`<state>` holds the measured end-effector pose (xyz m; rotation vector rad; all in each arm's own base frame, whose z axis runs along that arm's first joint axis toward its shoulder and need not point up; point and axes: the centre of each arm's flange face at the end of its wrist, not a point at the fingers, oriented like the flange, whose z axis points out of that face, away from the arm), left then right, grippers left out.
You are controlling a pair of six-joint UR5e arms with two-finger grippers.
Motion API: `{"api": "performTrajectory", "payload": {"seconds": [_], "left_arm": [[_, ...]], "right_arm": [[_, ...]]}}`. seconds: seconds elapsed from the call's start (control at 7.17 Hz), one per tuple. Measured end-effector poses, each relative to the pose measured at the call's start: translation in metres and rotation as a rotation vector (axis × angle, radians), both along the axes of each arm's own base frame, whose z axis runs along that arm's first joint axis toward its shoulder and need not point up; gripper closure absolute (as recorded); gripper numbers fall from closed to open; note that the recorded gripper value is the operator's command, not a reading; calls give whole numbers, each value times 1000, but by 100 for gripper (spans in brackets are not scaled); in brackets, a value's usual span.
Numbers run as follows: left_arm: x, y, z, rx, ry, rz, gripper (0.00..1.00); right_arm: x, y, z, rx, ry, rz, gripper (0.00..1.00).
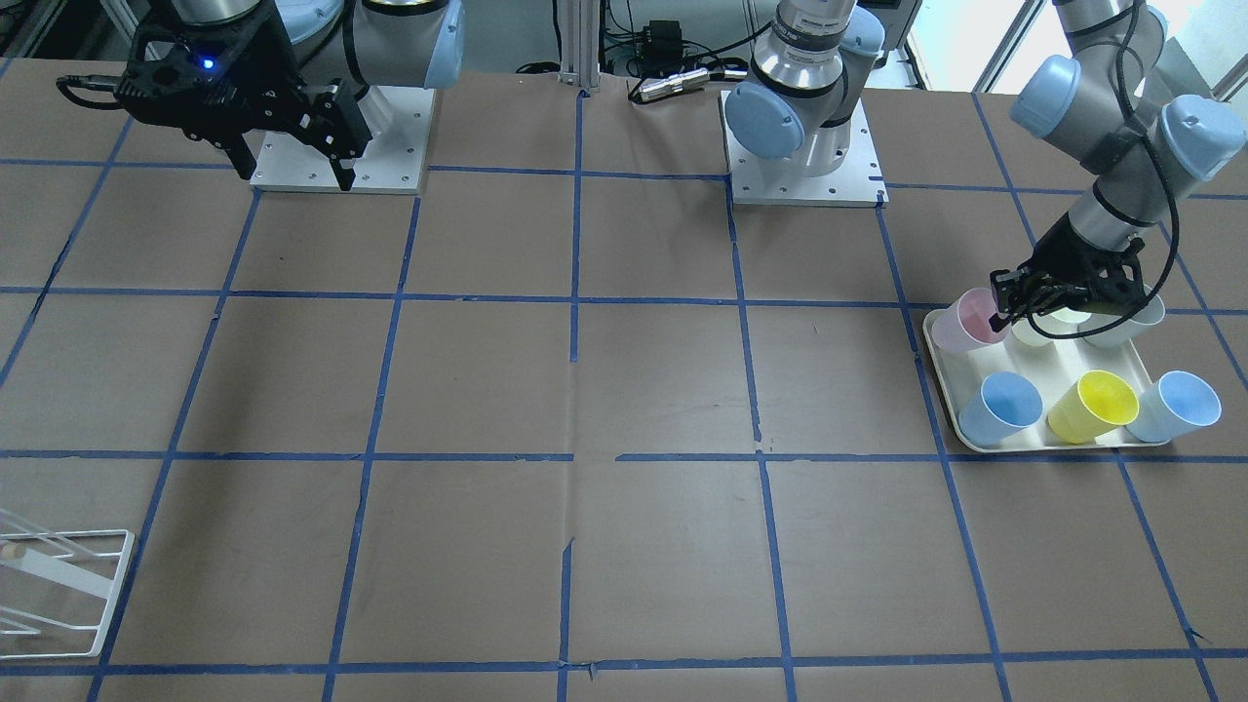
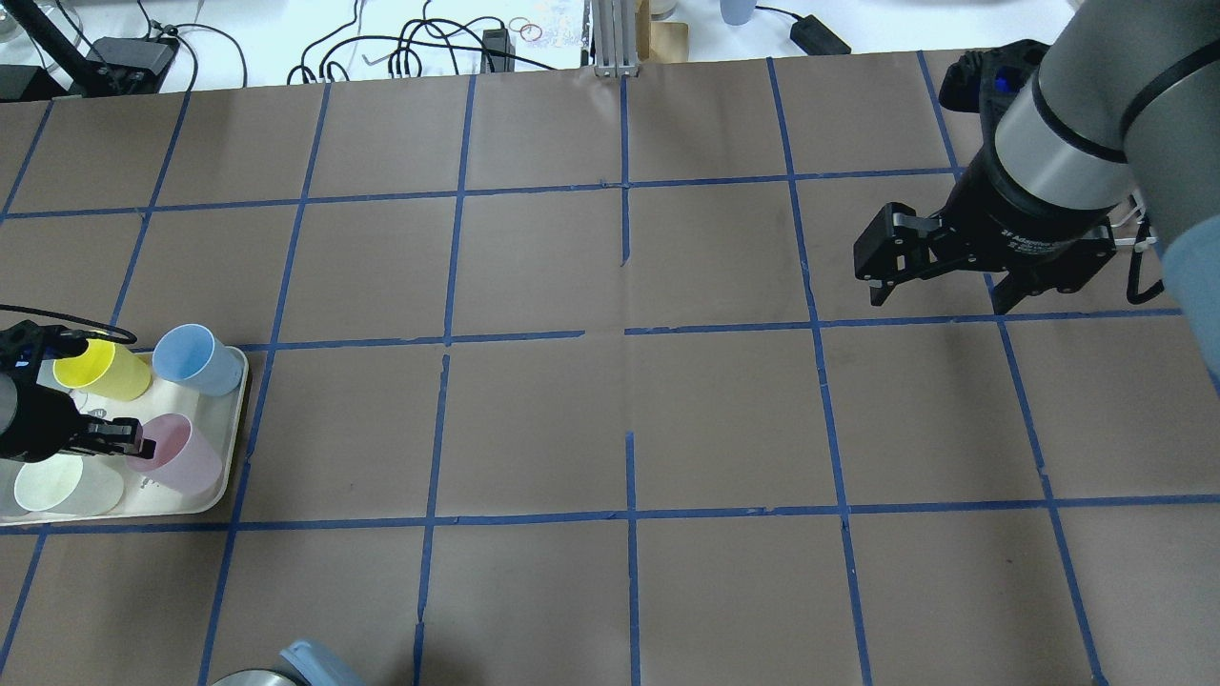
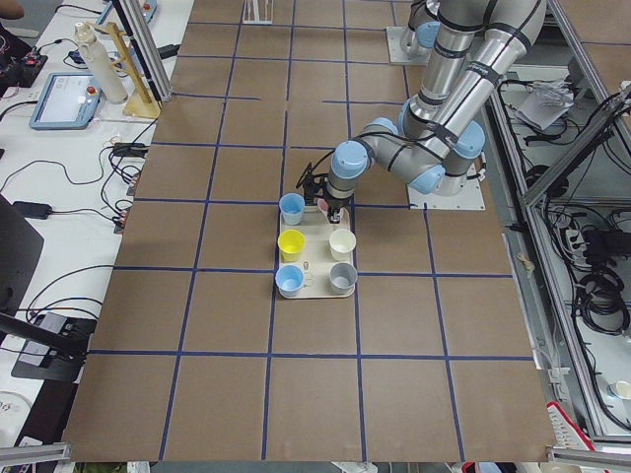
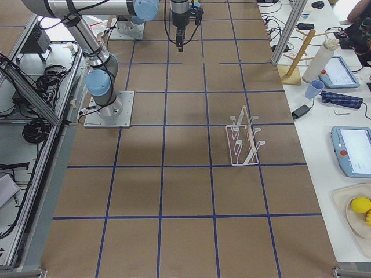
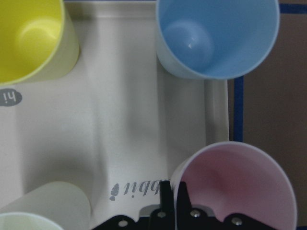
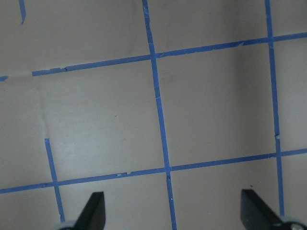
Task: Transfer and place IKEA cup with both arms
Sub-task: 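Lower the pink cup onto the white tray and open the left gripper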
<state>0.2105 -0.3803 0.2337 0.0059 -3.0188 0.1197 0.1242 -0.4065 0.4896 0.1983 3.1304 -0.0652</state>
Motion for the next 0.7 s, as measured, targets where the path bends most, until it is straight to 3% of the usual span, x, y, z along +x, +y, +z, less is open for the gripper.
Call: {"api": "performTrajectory", "payload": {"seconds": [0.28, 0.56, 0.7], "left_arm": [[0, 0, -1, 3, 2, -1, 60], [0, 0, -3, 6, 5, -6, 59], [1, -1, -2, 4, 5, -7, 47]], "right_arm": [[0, 0, 1, -1, 2, 0, 0], [0, 0, 1, -3, 2, 0, 0], [0, 0, 1, -2, 3, 0, 0]]}}
